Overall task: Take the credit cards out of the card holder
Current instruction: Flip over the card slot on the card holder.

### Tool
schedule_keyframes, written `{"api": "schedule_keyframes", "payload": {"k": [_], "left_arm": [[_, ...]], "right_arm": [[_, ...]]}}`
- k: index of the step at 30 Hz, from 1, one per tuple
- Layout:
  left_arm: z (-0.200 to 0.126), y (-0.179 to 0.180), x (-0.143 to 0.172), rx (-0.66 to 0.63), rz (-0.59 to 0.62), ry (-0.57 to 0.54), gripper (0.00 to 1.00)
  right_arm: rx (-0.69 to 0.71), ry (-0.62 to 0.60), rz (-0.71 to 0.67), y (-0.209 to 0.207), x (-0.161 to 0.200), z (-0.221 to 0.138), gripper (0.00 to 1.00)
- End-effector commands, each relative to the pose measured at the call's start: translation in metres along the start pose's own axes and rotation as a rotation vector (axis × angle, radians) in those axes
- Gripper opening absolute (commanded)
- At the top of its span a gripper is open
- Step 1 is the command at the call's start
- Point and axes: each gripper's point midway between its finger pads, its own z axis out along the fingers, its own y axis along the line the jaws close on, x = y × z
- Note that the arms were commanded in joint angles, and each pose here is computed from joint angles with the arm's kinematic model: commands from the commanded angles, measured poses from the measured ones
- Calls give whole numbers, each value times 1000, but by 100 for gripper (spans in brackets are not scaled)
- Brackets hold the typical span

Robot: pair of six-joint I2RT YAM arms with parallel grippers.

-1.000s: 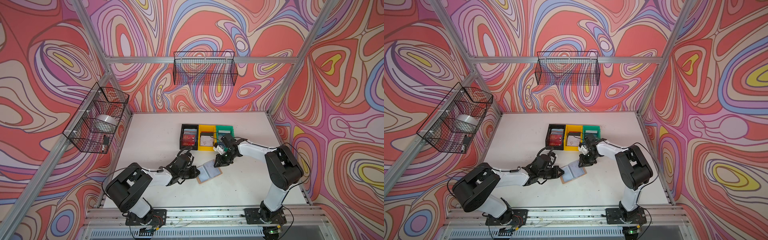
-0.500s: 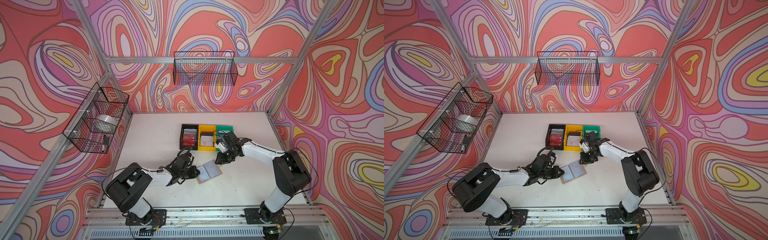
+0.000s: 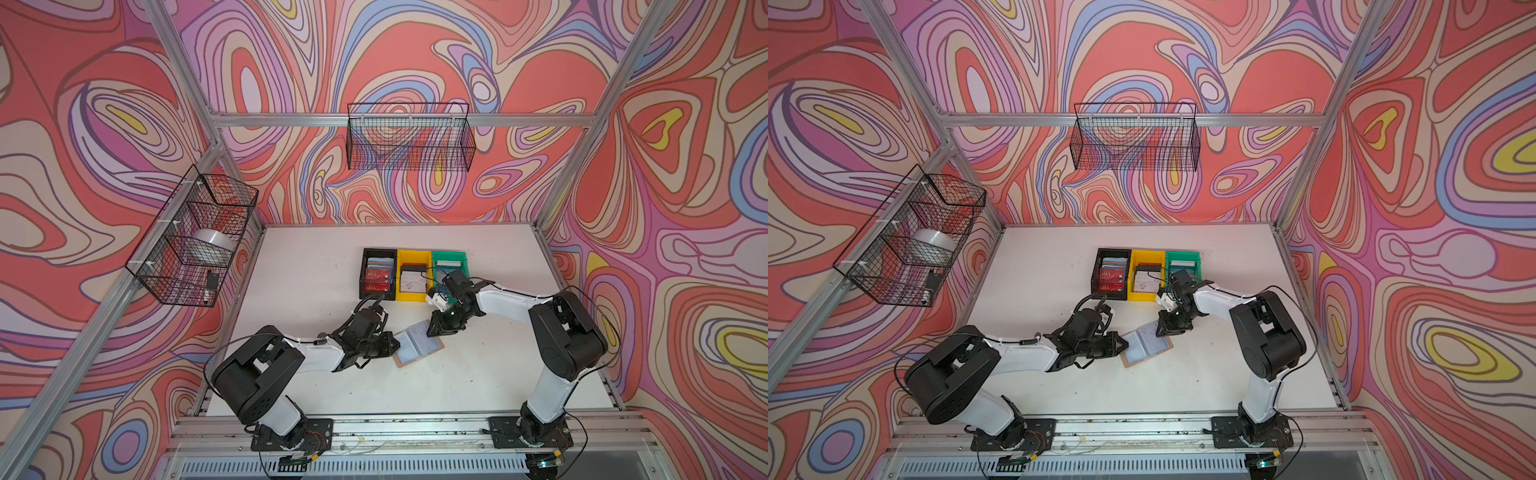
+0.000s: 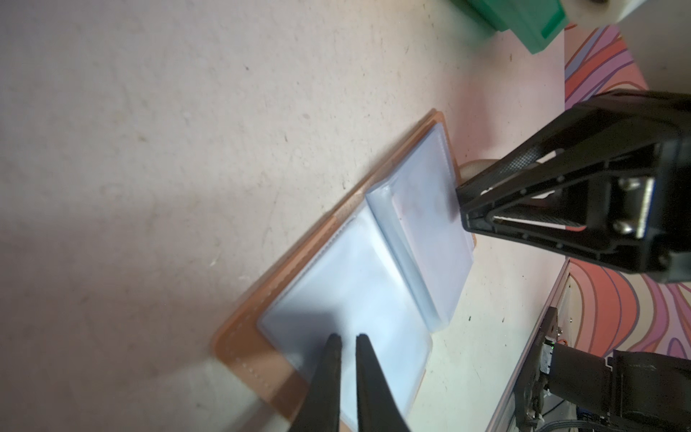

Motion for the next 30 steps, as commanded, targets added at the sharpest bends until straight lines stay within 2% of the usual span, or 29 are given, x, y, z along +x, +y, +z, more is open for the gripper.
{"api": "schedule_keyframes", "payload": {"k": [1,14,19,30], "left_arm": [[2,14,9,-60,-25,23,13],[0,15,9,-61,-27,19,12],[0,16,10,-64,-29,18,12],[1,17,11,-60,-33,23,13]], "right_arm": [[-5,20,2,-3,5,8,23],[-118,48,-16,19,7,16,23],[-169,18,-39,34,1,5,23],[-188,-25,-74,52,-6,-18,24]]}}
